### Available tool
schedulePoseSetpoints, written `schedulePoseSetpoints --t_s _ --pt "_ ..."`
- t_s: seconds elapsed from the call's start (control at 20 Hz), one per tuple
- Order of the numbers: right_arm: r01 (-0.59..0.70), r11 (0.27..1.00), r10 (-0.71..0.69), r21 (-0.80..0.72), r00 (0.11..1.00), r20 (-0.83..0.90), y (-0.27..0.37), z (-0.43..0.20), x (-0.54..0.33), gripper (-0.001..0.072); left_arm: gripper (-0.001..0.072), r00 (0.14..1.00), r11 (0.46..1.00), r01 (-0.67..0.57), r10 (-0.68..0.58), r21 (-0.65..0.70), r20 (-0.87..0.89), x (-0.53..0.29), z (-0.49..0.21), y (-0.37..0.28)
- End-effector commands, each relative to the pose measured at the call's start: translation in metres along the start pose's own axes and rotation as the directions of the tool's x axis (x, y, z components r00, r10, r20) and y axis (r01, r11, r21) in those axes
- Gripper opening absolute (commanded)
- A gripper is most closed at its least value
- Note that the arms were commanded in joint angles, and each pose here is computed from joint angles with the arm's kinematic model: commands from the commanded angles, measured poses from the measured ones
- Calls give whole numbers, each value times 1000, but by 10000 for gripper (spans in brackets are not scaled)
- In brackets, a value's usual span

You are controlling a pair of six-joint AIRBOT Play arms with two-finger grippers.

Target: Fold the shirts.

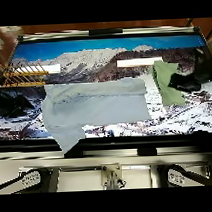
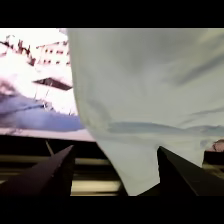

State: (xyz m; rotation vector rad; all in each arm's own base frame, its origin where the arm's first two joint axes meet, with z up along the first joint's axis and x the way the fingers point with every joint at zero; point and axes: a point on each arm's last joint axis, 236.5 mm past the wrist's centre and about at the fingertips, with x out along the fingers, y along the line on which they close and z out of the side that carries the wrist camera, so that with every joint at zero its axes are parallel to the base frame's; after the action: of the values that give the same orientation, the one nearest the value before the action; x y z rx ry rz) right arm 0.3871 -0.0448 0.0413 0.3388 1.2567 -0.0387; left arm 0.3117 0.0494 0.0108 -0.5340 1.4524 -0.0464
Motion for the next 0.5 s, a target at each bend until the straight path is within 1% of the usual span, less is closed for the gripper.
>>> schedulePoseSetpoints --t_s 0.0,0.05,0.15,0.3,0.45 --pt "-83 988 102 128 984 -148 -20 -58 4 519 607 995 993 61 -69 -105 -73 32 -55 33" --pt "-129 979 154 155 975 -160 -12 -67 11 519 602 990 988 97 -108 -118 -86 47 -63 31" --pt "-170 972 200 160 961 -191 -2 -79 20 519 597 990 986 100 -112 -135 -84 68 -69 33" --pt "-175 972 203 158 961 -187 0 -79 23 519 597 997 990 71 -73 -125 -14 84 -54 38" --pt "-174 972 202 158 963 -180 0 -78 23 519 595 994 987 103 -99 -121 39 93 -36 26"
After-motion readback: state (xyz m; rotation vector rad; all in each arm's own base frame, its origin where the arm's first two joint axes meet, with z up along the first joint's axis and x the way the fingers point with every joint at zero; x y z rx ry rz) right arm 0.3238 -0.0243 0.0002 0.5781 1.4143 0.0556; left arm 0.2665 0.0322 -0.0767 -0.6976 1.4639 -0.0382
